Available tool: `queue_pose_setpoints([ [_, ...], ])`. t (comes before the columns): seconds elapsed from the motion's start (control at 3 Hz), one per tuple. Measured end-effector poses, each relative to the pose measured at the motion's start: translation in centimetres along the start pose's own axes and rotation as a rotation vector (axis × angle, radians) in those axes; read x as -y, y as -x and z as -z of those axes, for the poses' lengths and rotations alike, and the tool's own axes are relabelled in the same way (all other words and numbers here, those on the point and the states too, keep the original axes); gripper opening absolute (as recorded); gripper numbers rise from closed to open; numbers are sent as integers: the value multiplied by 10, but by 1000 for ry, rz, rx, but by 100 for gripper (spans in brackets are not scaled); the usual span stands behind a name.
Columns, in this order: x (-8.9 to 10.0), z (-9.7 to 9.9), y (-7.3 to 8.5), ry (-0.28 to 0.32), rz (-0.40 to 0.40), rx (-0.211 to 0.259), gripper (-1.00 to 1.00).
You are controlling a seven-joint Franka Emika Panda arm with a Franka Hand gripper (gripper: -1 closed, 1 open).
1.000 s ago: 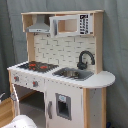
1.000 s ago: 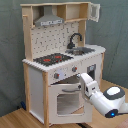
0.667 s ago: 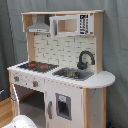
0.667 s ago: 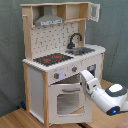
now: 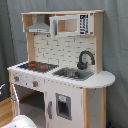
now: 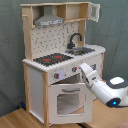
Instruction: Play with the kitchen
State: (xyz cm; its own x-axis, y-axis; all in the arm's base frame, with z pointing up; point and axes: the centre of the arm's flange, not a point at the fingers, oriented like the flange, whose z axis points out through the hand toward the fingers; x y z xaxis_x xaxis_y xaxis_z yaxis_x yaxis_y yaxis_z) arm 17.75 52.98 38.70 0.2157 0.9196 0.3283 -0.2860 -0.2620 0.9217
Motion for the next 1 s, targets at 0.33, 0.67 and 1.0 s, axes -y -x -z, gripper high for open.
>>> queue_pose_setpoints([
  [0.33, -17, -10, -3, -25, 56, 28, 100],
  [0.67, -32, -17, -5, -71, 100, 51, 100],
  [1.0, -41, -24, -6, -138, 134, 81, 100],
])
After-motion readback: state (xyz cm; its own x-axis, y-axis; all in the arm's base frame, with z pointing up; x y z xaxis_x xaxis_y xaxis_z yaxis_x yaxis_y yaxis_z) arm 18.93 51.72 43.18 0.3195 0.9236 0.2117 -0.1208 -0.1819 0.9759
